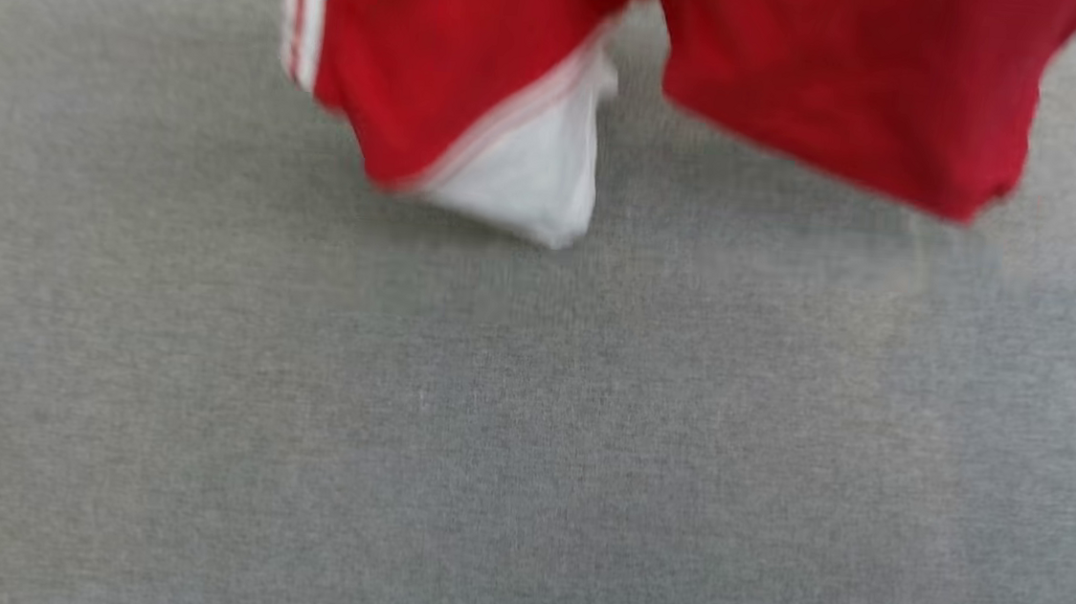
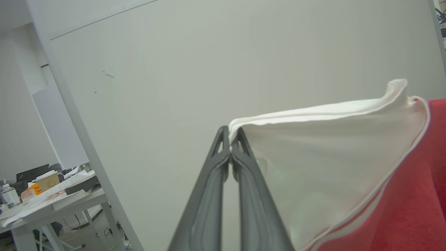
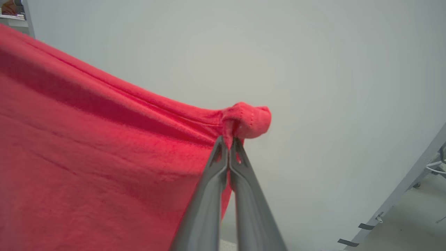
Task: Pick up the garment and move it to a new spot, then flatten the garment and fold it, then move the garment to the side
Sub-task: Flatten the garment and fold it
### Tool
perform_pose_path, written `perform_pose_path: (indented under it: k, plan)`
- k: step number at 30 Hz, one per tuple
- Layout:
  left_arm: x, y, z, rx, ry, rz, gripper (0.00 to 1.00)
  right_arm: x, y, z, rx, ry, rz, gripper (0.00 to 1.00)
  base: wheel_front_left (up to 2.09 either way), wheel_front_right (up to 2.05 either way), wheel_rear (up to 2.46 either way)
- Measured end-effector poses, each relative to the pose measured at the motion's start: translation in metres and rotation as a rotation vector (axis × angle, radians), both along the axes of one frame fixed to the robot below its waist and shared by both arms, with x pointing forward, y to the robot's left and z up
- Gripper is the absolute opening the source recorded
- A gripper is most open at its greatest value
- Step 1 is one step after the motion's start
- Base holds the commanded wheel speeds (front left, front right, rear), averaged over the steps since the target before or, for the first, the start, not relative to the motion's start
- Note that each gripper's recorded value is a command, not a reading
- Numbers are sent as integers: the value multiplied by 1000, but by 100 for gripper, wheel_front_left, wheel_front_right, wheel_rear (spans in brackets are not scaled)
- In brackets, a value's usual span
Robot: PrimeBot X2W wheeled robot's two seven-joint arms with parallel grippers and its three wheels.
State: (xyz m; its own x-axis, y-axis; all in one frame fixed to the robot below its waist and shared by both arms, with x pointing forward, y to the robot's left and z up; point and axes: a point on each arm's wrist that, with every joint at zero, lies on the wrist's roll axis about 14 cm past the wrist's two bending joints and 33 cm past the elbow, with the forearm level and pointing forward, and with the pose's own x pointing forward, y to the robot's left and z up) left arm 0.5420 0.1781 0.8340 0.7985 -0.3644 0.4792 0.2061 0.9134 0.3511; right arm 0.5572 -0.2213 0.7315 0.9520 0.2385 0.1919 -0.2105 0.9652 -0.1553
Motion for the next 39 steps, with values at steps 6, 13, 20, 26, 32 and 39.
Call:
perform_pose_path:
  k: [6, 13, 20, 26, 32, 39]
  plan:
    - [67, 14, 6, 50, -17, 80, 0, 60, 5, -5, -28, -14, -13, 0, 0, 0, 0]
    - [151, 21, -9, 39, -82, 150, 0, 141, 4, -34, -30, -68, -71, 0, 0, 0, 0]
    - [189, 25, -57, 37, -80, 145, 0, 178, 8, -79, -19, -61, -89, 0, 0, 0, 0]
    - [201, 26, -124, 48, 36, 127, 0, 189, 29, -125, -23, 2, -47, 0, 0, 0, 0]
    - [187, 12, -220, 4, 252, 64, 0, 176, 43, -185, -12, 106, -1, 0, 0, 0, 0]
    - [132, -6, -288, -48, 414, -3, 0, 135, 62, -225, 5, 184, 70, 0, 0, 0, 0]
